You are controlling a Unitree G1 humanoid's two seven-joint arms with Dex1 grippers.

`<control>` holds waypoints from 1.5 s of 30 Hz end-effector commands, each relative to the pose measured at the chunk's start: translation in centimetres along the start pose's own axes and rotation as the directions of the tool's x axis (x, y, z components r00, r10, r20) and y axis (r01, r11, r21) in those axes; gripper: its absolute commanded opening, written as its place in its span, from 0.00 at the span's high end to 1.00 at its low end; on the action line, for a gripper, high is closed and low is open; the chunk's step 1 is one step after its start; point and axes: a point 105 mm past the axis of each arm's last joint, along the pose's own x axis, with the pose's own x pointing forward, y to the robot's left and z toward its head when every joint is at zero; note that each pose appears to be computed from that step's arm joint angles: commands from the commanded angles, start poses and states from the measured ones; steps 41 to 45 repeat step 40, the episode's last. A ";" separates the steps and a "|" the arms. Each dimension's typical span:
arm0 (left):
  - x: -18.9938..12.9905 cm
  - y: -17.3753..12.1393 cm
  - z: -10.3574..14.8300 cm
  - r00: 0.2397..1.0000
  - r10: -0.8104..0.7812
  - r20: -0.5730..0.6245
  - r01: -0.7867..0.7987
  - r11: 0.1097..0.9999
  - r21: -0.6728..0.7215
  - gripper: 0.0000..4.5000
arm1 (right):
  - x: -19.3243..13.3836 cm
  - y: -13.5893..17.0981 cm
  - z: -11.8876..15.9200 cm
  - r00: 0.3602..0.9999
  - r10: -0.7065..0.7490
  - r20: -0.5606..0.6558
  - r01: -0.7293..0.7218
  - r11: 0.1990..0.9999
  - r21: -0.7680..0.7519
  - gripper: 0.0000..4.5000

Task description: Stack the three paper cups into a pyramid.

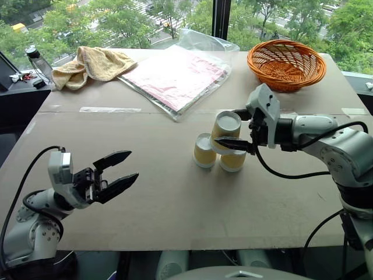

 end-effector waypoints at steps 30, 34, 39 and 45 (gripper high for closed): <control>2.4 -2.1 1.3 0.998 -0.036 0.055 0.038 0.999 -0.038 0.00 | -14.4 3.4 -12.0 0.931 -0.366 0.004 0.359 0.915 0.183 0.01; 2.2 -1.7 -0.4 0.997 0.056 -0.061 -0.058 0.998 -0.030 0.00 | -16.3 4.2 -14.6 0.915 -0.392 -0.093 0.403 0.896 0.187 0.01; 1.8 -1.3 -3.0 0.964 0.141 -0.224 -0.140 0.990 0.020 0.00 | -17.1 4.7 -15.8 0.906 -0.406 -0.120 0.423 0.882 0.209 0.01; 1.7 -1.4 -3.2 0.963 0.133 -0.234 -0.135 0.991 0.005 0.00 | -16.9 4.6 -15.8 0.905 -0.408 -0.118 0.424 0.881 0.209 0.01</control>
